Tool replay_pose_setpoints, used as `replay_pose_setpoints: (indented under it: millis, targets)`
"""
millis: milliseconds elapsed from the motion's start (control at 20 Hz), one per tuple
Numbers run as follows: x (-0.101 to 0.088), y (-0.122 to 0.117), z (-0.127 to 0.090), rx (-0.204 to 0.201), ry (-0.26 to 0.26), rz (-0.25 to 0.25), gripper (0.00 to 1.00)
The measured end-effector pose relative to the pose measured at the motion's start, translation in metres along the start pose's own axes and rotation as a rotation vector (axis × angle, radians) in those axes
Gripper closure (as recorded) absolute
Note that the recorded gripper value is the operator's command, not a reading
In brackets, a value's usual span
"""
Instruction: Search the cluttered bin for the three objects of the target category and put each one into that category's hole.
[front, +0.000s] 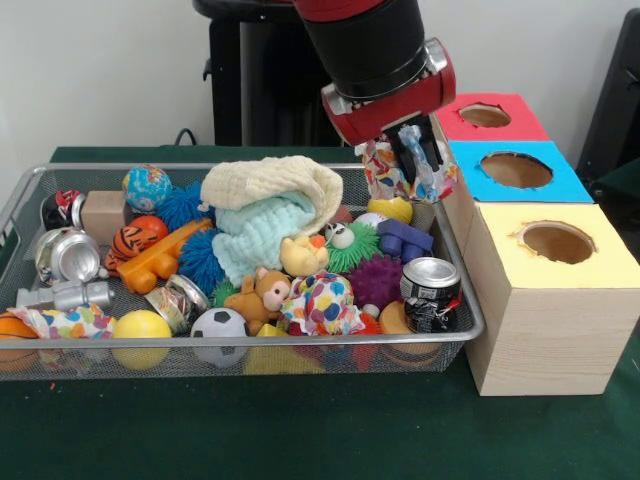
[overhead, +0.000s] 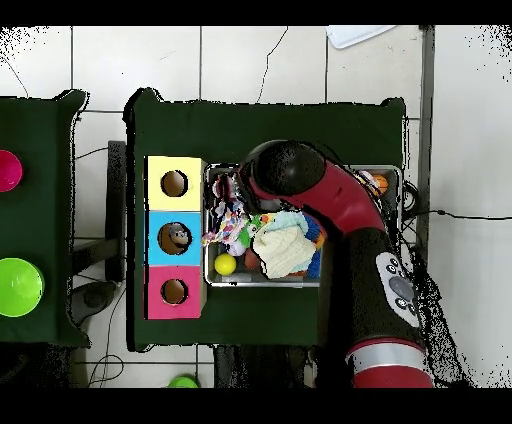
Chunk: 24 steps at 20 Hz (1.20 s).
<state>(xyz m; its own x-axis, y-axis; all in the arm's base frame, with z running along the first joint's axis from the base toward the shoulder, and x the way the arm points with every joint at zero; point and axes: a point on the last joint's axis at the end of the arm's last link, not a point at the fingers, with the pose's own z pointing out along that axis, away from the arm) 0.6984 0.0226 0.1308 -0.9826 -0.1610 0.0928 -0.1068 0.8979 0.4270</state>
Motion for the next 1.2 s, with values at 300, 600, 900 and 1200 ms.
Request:
replay_pose_setpoints:
  millis: [300, 600, 900, 1200]
  targets:
    - [0.004, 0.001, 0.011, 0.002, 0.018, 0.003, 1.0]
    - [0.003, 0.0, 0.025, 0.026, 0.003, 0.003, 1.0]
    - [-0.002, 0.006, 0.045, 0.065, -0.027, 0.017, 1.0]
    - [-0.005, 0.029, 0.064, 0.087, -0.046, 0.038, 1.0]
